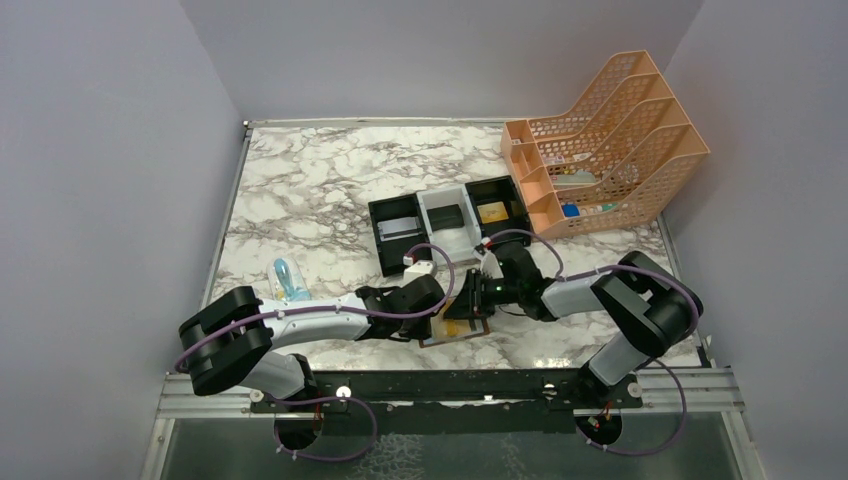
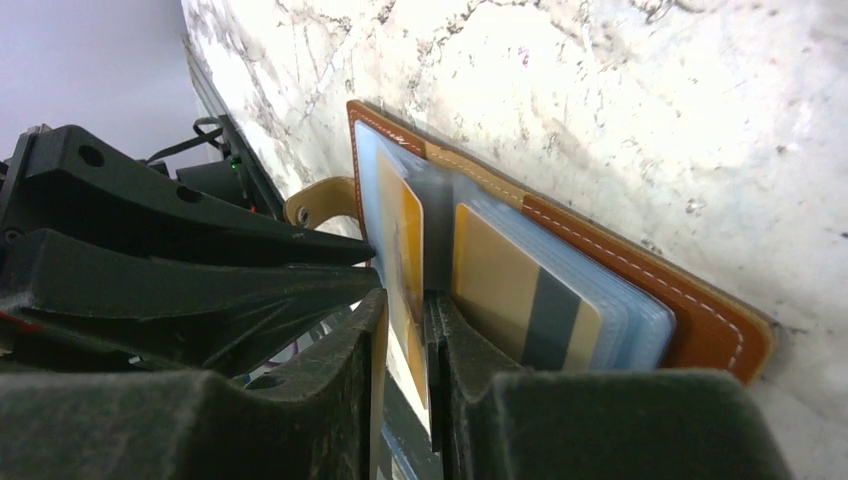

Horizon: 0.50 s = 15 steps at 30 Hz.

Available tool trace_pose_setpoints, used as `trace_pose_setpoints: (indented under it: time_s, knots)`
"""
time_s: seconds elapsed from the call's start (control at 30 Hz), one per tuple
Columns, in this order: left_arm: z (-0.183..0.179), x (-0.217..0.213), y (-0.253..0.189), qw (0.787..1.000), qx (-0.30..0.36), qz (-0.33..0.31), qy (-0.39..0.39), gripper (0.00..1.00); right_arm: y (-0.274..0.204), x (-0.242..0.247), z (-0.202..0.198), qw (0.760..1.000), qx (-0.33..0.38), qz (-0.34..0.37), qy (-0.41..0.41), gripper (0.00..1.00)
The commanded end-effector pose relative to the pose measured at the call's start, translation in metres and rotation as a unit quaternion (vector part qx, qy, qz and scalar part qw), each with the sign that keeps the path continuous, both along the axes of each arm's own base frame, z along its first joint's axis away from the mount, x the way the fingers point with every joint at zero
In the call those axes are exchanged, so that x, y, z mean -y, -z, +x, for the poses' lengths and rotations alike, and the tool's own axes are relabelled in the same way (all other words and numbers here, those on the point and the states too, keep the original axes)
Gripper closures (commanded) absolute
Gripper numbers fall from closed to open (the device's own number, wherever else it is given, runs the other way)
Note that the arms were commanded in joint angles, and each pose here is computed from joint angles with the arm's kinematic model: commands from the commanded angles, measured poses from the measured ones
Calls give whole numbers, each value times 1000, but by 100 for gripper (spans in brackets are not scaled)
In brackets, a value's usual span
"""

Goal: Take the credit cards out of the card holder

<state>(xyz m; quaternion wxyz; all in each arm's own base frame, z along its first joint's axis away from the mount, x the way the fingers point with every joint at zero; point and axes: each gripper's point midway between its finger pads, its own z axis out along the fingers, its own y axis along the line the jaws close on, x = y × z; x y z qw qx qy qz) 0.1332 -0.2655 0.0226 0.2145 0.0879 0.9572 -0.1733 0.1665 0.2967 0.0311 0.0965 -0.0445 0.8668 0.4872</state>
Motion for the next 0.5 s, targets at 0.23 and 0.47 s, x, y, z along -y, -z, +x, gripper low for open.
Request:
trace_pose_setpoints:
  time_s: [0.23, 0.47]
  knots:
    - [1, -10, 8, 1000, 6, 25, -1, 80, -3, -12, -1, 999, 12, 32, -14, 82]
    - [1, -11, 8, 1000, 6, 26, 0, 80, 2, -6, 1, 1000, 13, 2, -6, 99]
